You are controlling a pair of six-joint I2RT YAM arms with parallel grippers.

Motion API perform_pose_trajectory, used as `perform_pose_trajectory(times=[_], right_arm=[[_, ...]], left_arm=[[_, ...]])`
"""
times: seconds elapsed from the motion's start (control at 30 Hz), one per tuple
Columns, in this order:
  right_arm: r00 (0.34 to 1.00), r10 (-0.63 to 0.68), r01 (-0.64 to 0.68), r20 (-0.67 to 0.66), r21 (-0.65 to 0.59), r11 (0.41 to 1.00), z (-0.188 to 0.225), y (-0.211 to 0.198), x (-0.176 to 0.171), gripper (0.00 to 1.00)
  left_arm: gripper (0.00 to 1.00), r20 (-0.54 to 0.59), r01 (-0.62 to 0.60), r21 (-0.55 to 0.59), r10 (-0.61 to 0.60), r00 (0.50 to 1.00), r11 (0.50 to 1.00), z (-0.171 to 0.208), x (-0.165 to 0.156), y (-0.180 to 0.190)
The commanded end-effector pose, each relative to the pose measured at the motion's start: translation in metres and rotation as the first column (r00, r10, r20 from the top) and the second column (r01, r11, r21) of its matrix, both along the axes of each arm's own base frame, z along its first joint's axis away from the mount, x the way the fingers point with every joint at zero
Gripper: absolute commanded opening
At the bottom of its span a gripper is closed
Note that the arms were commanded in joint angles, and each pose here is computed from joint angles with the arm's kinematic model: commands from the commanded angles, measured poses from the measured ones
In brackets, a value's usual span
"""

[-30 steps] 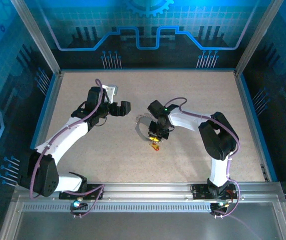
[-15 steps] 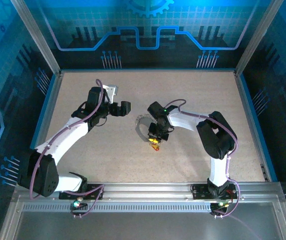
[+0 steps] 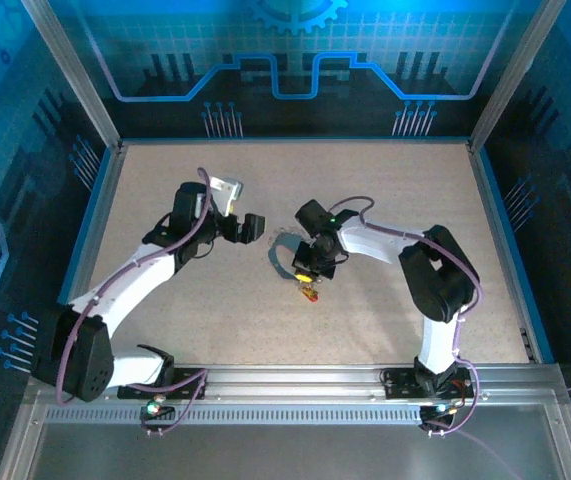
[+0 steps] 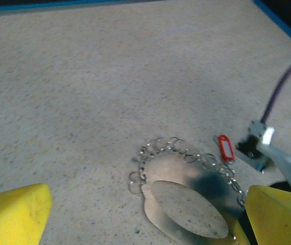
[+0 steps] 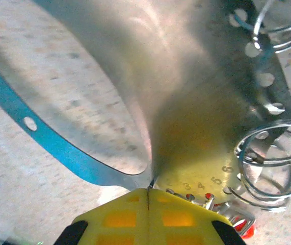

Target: Put the keys on the keyring

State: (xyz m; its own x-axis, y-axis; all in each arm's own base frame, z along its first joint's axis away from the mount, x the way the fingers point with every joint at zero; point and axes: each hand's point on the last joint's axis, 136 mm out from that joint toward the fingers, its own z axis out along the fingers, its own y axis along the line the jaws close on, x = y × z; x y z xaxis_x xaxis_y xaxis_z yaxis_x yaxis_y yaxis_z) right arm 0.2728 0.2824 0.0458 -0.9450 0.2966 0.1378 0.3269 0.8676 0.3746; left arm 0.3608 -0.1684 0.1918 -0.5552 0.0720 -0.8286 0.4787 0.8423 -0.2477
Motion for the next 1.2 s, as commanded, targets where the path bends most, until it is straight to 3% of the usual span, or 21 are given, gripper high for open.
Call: perform_pose_trajectory(times=[0.0, 0.17, 0.23, 0.37, 0.47, 0.57, 0.73, 1.0, 1.17], right_arm=[[0.999, -0.018, 0.014, 0.038, 0.117, 0.993, 0.032, 0.012, 0.004, 0.02], [0.999, -0.036, 0.029, 0.028, 0.221, 0.975, 0.052, 0.014, 0.011, 0.0], [0.998, -0.023, 0.008, 0.056, 0.263, 0.965, 0.063, 0.016, 0.016, 0.0], [0.99, 0.027, -0.074, 0.138, 0.348, 0.935, 0.09, 0.024, 0.025, 0.0], [0.965, 0.058, -0.156, 0.255, 0.381, 0.911, 0.113, 0.027, 0.03, 0.0], [0.925, 0.1, -0.251, 0.367, 0.391, 0.886, 0.133, 0.03, 0.032, 0.0], [0.795, 0.248, -0.409, 0.553, 0.186, 0.894, 0.15, 0.02, 0.036, 0.0], [0.61, 0.43, -0.629, 0.666, 0.076, 0.773, 0.17, 0.024, 0.022, 0.0], [0.457, 0.513, -0.715, 0.727, -0.043, 0.698, 0.185, 0.02, 0.012, 0.0]], left_arm=[[0.97, 0.229, 0.218, 0.0, -0.212, 0.95, 0.976, 0.029, -0.022, -0.024], [0.93, 0.449, 0.419, 0.122, -0.426, 0.785, 0.9, 0.029, -0.062, -0.043], [0.91, 0.452, 0.488, 0.171, -0.508, 0.733, 0.856, 0.021, -0.075, -0.053], [0.8, 0.434, 0.55, 0.24, -0.595, 0.676, 0.8, 0.009, -0.091, -0.064], [0.73, 0.425, 0.559, 0.261, -0.614, 0.665, 0.787, 0.009, -0.094, -0.065], [0.73, 0.419, 0.55, 0.286, -0.619, 0.665, 0.784, 0.007, -0.092, -0.063], [0.76, 0.441, 0.524, 0.381, -0.648, 0.621, 0.761, 0.008, -0.096, -0.057], [0.77, 0.519, 0.446, 0.427, -0.617, 0.591, 0.786, 0.035, -0.104, -0.047], [0.79, 0.513, 0.439, 0.447, -0.626, 0.588, 0.779, 0.038, -0.108, -0.043]])
